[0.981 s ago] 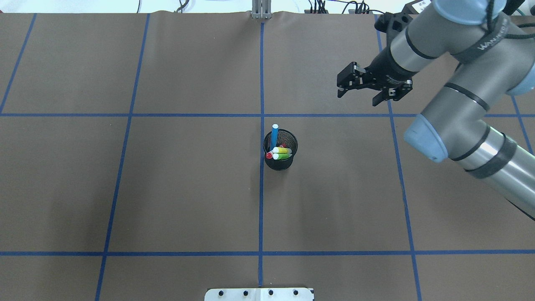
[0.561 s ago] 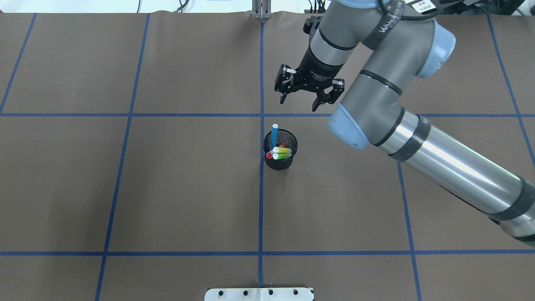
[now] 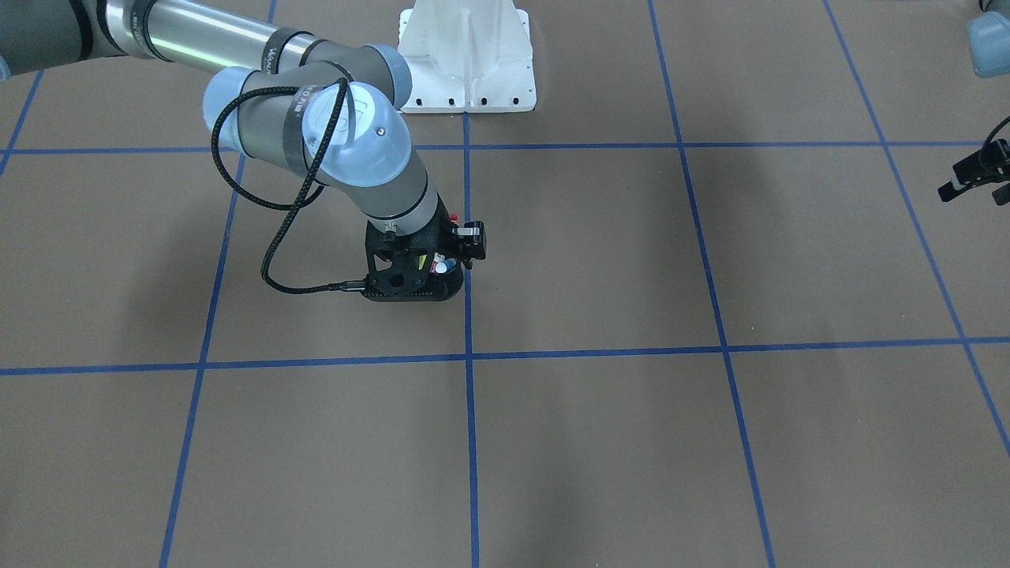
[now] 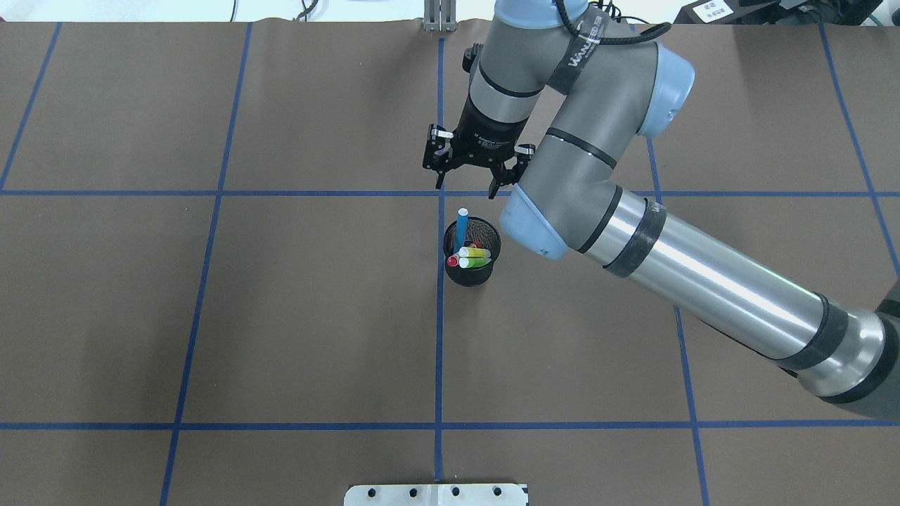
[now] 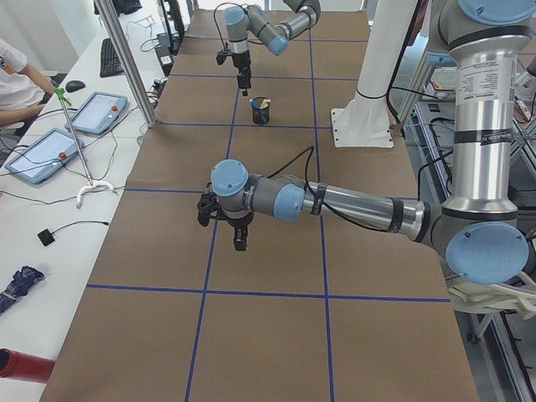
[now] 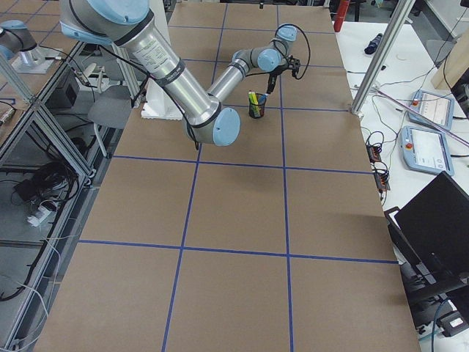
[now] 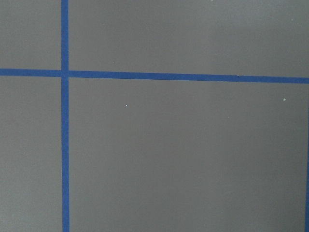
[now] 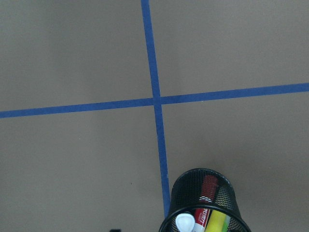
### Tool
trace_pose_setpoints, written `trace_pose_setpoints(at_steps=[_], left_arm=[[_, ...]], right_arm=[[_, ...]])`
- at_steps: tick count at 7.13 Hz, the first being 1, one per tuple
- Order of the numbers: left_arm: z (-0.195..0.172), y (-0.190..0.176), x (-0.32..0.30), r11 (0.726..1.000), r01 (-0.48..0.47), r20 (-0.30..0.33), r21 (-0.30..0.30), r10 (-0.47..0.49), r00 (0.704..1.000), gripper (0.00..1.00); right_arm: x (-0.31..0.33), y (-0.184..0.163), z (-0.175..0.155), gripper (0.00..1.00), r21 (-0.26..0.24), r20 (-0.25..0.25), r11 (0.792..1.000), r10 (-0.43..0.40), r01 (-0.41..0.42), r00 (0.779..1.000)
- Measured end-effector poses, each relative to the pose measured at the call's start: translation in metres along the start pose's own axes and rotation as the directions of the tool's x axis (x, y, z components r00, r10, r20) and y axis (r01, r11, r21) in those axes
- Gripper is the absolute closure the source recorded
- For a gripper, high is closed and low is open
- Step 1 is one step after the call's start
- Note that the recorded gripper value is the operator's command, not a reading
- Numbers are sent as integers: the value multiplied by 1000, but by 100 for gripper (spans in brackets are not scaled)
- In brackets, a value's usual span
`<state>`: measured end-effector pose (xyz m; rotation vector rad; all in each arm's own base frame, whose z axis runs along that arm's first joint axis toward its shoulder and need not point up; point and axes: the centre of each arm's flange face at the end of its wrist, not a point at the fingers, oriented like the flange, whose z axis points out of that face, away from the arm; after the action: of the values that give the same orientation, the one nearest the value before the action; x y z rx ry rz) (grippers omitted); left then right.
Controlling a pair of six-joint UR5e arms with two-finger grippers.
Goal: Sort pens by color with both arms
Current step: 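Move the right gripper over the pen cup and lower onto the blue highlighter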
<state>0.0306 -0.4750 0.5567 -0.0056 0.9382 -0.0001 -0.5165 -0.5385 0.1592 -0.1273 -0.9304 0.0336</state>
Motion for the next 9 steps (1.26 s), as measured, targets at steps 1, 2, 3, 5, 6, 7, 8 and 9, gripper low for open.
trace_pose_setpoints(at_steps=[1, 2, 3, 5, 6, 7, 8, 9], left_arm=[[1, 0, 0, 1000, 2, 0, -1, -2, 1000, 0], [1, 0, 1, 1000, 11, 0, -2, -11, 1000, 0], [1, 0, 2, 1000, 21, -1, -3, -21, 1000, 0], [2, 0, 3, 1000, 27, -2, -5, -27, 1000, 0], [2, 0, 3, 1000, 27, -2, -4, -27, 1000, 0], [2, 0, 4, 1000, 27, -2, -4, -27, 1000, 0], [2, 0, 4, 1000, 27, -3, -4, -27, 1000, 0], [2, 0, 4, 1000, 27, -3, -4, -27, 1000, 0]], right_arm=[[2, 0, 9, 35, -3, -14, 1000, -17, 17, 1000], [5, -3, 16, 42, -10, -27, 999, -38, 38, 999], [7, -6, 21, 44, -18, -36, 998, -59, 59, 998], [8, -10, 22, 49, -31, -35, 994, -105, 104, 994], [8, -11, 22, 52, -38, -32, 993, -114, 112, 993], [9, -13, 23, 53, -42, -33, 993, -116, 114, 993], [7, -15, 26, 53, -50, -37, 992, -114, 112, 993], [3, -18, 28, 53, -61, -43, 993, -108, 105, 993]])
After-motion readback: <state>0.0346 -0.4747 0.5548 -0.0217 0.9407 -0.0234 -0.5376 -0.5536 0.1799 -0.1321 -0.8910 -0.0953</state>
